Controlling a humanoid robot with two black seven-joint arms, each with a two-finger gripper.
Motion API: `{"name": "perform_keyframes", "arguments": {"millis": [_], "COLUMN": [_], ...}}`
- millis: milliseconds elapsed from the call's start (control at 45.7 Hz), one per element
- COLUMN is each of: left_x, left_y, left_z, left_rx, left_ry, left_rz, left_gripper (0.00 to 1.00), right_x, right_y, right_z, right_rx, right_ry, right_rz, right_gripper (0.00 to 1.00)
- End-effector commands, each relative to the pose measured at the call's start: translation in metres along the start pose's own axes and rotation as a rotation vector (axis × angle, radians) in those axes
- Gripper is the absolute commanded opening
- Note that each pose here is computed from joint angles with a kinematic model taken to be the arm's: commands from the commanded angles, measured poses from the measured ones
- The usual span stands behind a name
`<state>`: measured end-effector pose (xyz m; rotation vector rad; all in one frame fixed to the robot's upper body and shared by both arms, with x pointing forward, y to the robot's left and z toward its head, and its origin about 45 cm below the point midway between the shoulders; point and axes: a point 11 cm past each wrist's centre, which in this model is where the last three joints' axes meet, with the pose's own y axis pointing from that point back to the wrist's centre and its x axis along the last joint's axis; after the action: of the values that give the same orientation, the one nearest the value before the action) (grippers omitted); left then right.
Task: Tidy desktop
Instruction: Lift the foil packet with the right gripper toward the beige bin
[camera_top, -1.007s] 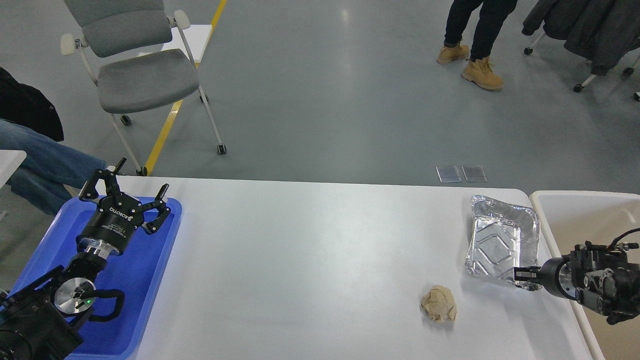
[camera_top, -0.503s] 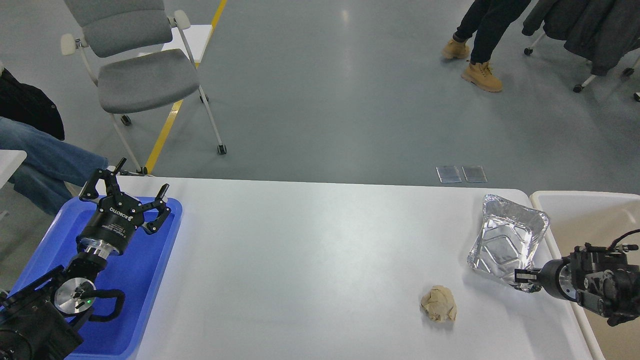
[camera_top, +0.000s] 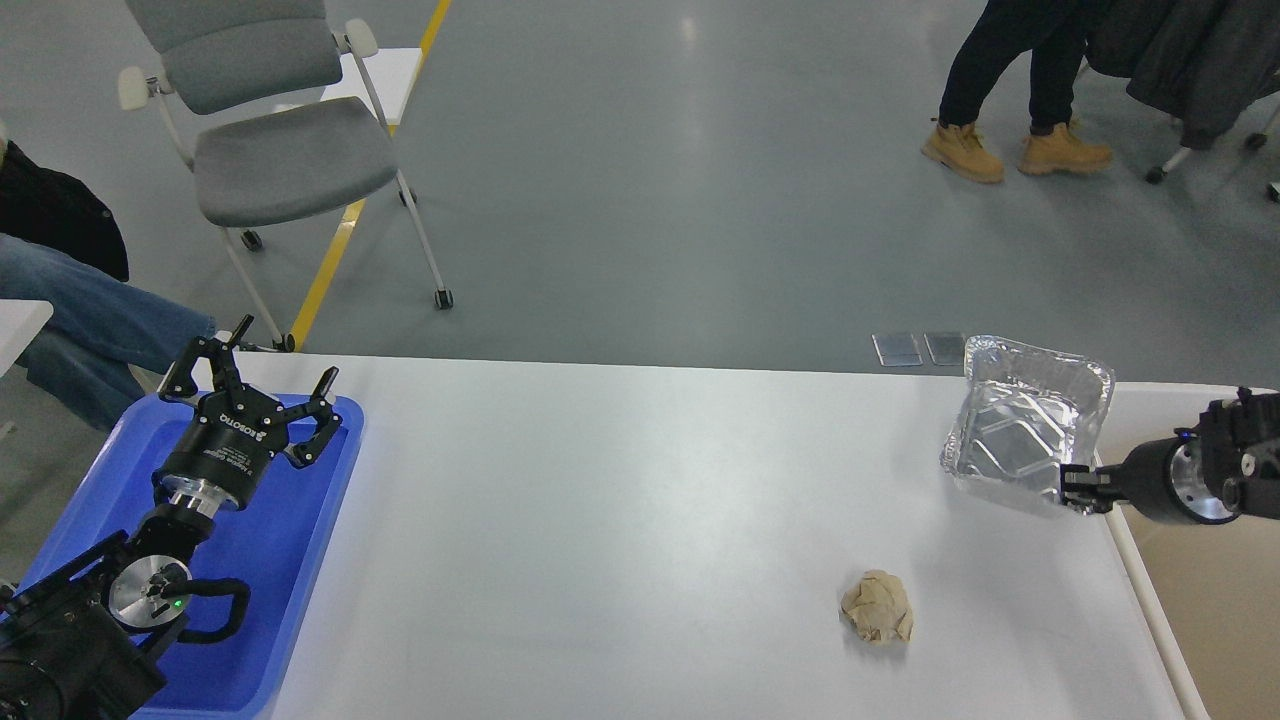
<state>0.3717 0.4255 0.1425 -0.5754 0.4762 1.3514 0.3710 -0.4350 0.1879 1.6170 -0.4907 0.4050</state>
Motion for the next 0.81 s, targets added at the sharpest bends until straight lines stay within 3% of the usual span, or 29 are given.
{"name": "perform_keyframes", "arguments": {"millis": [0, 394, 788], "left_x": [0.000, 0.000, 0.000], "left_y": [0.001, 0.000, 0.001], "left_z": [0.000, 0.000, 0.000], "left_rx": [0.001, 0.000, 0.001], "left_ry": [0.000, 0.000, 0.000], "left_rz": [0.001, 0.000, 0.001], "left_gripper": [0.99, 0.99, 0.99], "right_x": [0.030, 0.088, 0.120], "right_y": [0.055, 0.145, 0.190], "right_z": [-0.027, -0.065, -0.091], "right_rx": [0.066, 0.094, 0.131], "right_ry": [-0.003, 0.013, 0.032], "right_rz": [-0.025, -0.068, -0.050], "right_gripper": [0.00, 0.00, 0.00]}}
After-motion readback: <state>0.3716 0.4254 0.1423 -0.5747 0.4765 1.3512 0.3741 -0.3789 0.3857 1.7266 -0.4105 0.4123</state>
